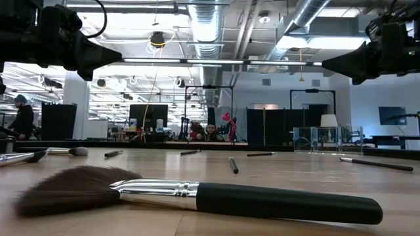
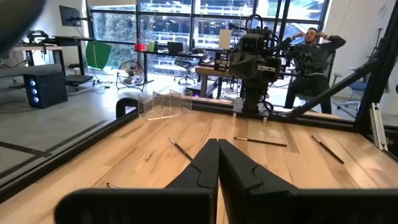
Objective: Put items in baskets/containers
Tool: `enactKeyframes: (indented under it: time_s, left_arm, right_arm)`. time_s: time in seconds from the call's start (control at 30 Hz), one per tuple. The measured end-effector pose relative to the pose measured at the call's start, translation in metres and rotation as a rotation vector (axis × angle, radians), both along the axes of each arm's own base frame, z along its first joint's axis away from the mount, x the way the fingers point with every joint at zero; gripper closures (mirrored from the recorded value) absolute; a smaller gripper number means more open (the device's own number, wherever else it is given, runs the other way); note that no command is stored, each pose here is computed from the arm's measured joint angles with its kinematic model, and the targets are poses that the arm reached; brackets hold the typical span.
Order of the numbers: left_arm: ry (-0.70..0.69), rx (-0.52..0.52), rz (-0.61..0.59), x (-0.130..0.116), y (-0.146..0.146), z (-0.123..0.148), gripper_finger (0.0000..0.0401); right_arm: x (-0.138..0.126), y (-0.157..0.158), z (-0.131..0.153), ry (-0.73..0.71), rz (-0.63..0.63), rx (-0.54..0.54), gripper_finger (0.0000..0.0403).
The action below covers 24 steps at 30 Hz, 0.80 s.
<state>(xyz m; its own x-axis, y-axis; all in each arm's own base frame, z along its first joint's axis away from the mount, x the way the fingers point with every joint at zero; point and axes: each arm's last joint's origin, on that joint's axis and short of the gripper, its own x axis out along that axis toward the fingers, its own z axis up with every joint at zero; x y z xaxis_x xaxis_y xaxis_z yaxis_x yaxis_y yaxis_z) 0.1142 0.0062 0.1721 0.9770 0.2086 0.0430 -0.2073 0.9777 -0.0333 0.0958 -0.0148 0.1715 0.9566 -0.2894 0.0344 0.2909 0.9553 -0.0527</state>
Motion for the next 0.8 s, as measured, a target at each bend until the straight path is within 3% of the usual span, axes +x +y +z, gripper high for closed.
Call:
enactKeyframes:
  time_s: [0.8]
  left_arm:
    - [0.0, 0.0, 0.0, 0.0, 0.0, 0.0, 0.0395]
  right_arm:
    - [0.0, 0.0, -0.0001, 0.001, 0.0, 0.0, 0.0403]
